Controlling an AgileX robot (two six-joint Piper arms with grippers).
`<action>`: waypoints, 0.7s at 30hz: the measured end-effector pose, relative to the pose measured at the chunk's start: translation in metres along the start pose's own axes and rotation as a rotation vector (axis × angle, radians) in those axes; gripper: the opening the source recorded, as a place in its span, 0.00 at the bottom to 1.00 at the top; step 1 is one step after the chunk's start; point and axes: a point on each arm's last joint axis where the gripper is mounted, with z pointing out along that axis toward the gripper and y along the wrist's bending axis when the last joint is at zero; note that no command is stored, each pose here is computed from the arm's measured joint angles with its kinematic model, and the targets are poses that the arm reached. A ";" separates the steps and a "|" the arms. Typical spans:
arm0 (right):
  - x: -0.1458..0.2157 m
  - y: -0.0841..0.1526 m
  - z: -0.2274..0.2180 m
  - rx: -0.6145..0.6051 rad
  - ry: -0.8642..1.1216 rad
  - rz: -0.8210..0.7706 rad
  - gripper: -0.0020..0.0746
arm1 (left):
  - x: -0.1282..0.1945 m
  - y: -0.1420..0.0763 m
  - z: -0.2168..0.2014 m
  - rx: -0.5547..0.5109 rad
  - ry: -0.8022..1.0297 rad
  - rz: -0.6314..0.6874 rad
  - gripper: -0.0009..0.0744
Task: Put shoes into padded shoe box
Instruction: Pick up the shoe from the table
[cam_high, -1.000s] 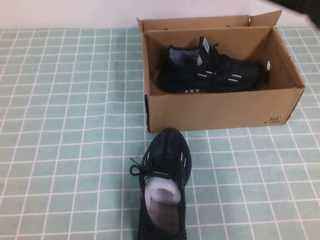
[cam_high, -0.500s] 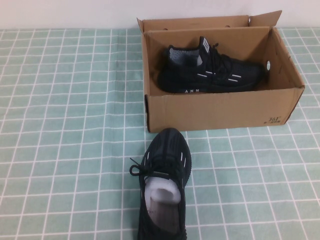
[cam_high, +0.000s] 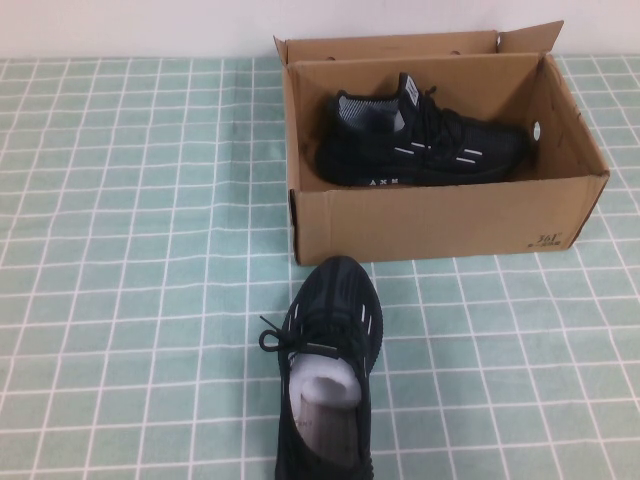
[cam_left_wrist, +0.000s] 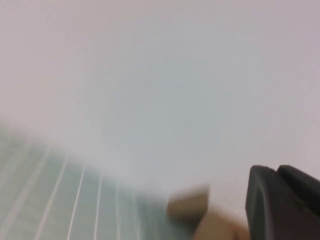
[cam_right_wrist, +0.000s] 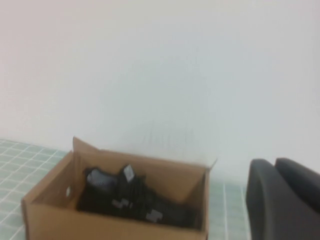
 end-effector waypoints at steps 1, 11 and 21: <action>0.011 0.000 0.000 0.000 0.017 -0.003 0.02 | -0.009 -0.006 -0.001 0.020 -0.031 0.027 0.01; 0.084 0.007 0.014 -0.027 0.210 0.018 0.02 | -0.099 -0.064 0.013 0.010 -0.086 0.269 0.01; 0.095 0.007 0.017 -0.025 0.247 0.010 0.02 | -0.108 -0.109 0.090 0.197 0.450 0.608 0.01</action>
